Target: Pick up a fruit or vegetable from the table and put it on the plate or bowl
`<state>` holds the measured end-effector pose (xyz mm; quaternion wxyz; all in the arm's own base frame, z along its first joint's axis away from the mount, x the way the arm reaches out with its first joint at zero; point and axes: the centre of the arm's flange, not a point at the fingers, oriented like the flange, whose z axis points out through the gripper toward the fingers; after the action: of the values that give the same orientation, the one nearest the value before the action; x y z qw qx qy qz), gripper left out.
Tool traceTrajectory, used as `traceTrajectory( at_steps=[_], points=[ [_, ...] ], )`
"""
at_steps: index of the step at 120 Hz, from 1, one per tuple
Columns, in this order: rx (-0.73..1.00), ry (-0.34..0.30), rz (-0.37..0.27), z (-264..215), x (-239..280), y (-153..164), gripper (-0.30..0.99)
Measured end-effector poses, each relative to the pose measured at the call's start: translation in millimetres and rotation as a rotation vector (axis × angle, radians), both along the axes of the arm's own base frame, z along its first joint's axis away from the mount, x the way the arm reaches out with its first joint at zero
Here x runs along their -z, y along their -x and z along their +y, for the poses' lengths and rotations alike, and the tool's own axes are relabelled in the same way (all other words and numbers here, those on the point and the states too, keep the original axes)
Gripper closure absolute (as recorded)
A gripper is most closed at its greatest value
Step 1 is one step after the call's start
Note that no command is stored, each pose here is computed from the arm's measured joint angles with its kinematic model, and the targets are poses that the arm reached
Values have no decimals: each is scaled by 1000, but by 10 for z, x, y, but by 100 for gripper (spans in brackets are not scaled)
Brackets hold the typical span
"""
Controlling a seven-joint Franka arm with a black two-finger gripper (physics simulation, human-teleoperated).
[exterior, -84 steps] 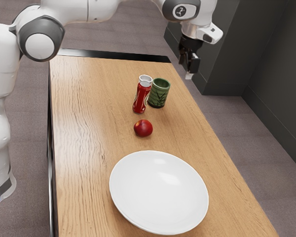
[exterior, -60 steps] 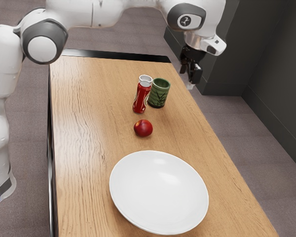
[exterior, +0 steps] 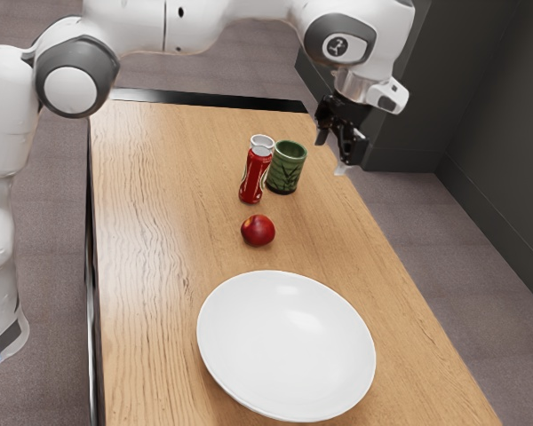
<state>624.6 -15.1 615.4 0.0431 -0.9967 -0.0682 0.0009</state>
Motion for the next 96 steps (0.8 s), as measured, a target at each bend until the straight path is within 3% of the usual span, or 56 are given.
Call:
traceTrajectory(
  at_steps=[16, 27, 62, 96],
  points=[
    [-76, 11, 92, 60, 218, 94, 0],
    [-148, 22, 157, 155, 573, 378, 0],
    [-251, 133, 141, 94, 1003, 484, 0],
    [-298, 80, 130, 197, 1129, 813, 0]
  ],
)
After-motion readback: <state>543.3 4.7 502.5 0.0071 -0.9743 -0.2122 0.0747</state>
